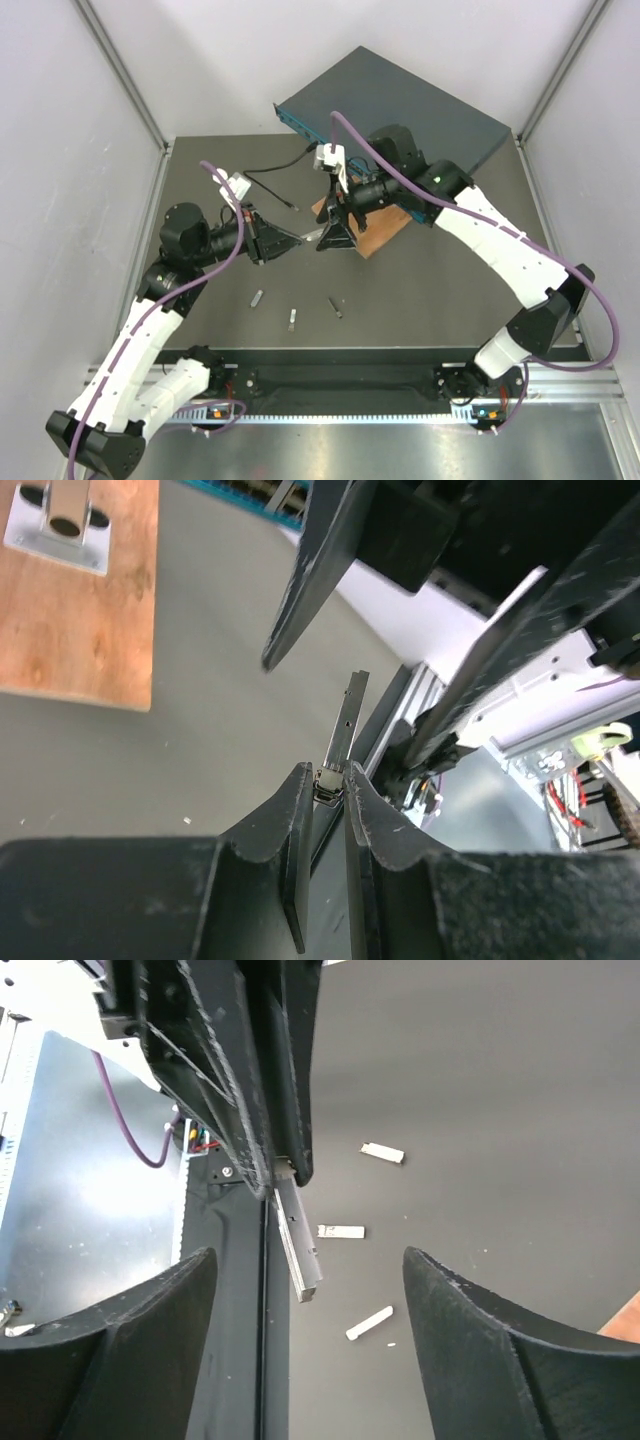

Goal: Insert the plug into the switch port

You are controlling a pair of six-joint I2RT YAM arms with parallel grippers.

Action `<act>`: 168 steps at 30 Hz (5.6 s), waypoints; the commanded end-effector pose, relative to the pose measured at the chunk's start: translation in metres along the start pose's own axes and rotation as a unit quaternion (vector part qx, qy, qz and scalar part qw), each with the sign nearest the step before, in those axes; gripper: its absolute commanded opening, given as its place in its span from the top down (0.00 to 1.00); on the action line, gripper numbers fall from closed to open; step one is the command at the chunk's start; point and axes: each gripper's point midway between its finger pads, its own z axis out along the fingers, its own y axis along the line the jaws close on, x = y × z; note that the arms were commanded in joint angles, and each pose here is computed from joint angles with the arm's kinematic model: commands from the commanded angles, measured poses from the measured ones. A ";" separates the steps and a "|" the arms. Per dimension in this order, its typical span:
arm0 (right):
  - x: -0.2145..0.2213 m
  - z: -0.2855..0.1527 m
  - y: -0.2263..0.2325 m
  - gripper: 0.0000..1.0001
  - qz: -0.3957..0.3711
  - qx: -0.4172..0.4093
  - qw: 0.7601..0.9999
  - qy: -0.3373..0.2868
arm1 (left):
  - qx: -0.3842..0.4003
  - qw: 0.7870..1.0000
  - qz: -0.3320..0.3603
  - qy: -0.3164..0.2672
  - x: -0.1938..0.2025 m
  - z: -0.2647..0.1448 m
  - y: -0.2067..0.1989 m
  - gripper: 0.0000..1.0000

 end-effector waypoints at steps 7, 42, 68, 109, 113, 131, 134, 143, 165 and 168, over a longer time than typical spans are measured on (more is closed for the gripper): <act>-0.008 0.007 0.008 0.55 0.012 -0.033 0.999 -0.020 | 0.034 0.998 0.016 -0.048 -0.021 -0.001 -0.018 1.00; 0.008 0.053 0.011 1.00 0.240 -0.107 0.964 -0.043 | -0.020 0.849 0.524 0.060 0.011 -0.041 0.027 0.43; 0.010 0.073 0.003 1.00 0.279 -0.109 0.954 -0.032 | -0.003 0.828 0.547 0.121 0.033 -0.034 0.053 0.59; -0.103 -0.041 -0.013 0.16 0.055 0.013 0.988 -0.146 | -0.064 0.938 0.330 0.088 0.023 -0.033 0.039 1.00; -0.130 -0.080 -0.017 0.09 0.011 0.063 0.981 -0.181 | -0.099 0.949 0.280 0.106 0.010 -0.022 0.053 1.00; 0.007 -0.315 -0.072 0.00 0.242 0.413 0.826 -0.298 | -0.190 0.936 0.269 0.127 -0.081 0.064 0.091 1.00; 0.040 -0.322 -0.080 0.00 0.291 0.434 0.801 -0.292 | -0.205 0.942 0.242 0.108 -0.091 0.075 0.095 1.00; 0.092 -0.304 -0.117 0.00 0.391 0.393 0.768 -0.320 | -0.203 0.937 0.260 0.111 -0.099 0.085 0.099 1.00; 0.074 -0.266 -0.145 0.15 0.383 0.257 0.796 -0.392 | -0.234 0.921 0.277 0.142 -0.086 0.106 0.127 1.00; 0.072 -0.263 -0.144 0.35 0.379 0.255 0.799 -0.391 | -0.239 0.921 0.275 0.139 -0.087 0.113 0.127 1.00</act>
